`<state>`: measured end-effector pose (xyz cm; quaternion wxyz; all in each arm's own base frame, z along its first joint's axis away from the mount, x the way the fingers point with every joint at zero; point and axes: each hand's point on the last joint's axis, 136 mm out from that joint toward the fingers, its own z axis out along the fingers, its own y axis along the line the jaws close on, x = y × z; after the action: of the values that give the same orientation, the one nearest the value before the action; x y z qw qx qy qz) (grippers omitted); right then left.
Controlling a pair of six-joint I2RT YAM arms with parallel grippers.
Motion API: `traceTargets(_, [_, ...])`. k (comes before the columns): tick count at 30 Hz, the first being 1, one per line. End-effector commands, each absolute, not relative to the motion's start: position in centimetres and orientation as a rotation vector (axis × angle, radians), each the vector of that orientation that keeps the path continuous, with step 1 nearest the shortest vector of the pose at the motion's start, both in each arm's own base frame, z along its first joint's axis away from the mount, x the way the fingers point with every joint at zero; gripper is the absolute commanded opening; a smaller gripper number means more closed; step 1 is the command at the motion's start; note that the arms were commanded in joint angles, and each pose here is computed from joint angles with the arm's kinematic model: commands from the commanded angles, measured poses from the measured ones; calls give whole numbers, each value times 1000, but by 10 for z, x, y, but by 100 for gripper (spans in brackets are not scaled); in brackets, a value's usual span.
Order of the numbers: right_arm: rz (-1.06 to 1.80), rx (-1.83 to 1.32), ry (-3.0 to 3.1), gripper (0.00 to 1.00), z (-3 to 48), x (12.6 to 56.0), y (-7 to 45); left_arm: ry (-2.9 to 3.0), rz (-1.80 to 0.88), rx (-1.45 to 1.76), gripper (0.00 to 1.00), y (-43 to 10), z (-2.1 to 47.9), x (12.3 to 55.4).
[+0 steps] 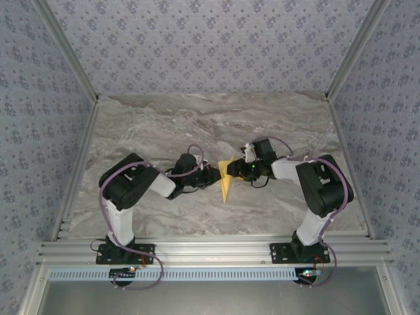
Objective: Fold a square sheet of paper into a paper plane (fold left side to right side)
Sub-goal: Fold the wing for the fifth time at the center of the table.
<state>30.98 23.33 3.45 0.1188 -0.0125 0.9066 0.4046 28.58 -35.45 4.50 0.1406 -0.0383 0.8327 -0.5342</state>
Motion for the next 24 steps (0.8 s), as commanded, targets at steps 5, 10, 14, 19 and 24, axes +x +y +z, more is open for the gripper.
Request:
traceTargets(5, [1179,29,2644,53,50,316,220,2405,-1505,-11,0,-357,49,292])
traceTargets(10, [1201,84,2609,67,59,330,219,2410,-1502,2,0,-358,49,293])
traceTargets(14, [1206,84,2606,71,61,337,223,2409,-1495,5,0,-357,49,295])
traceTargets(19, [1199,85,2622,72,58,346,228,2417,-1490,1,0,-356,47,295])
traceTargets(24, [1175,94,2645,72,50,349,230,2416,-1491,1,0,-357,47,295])
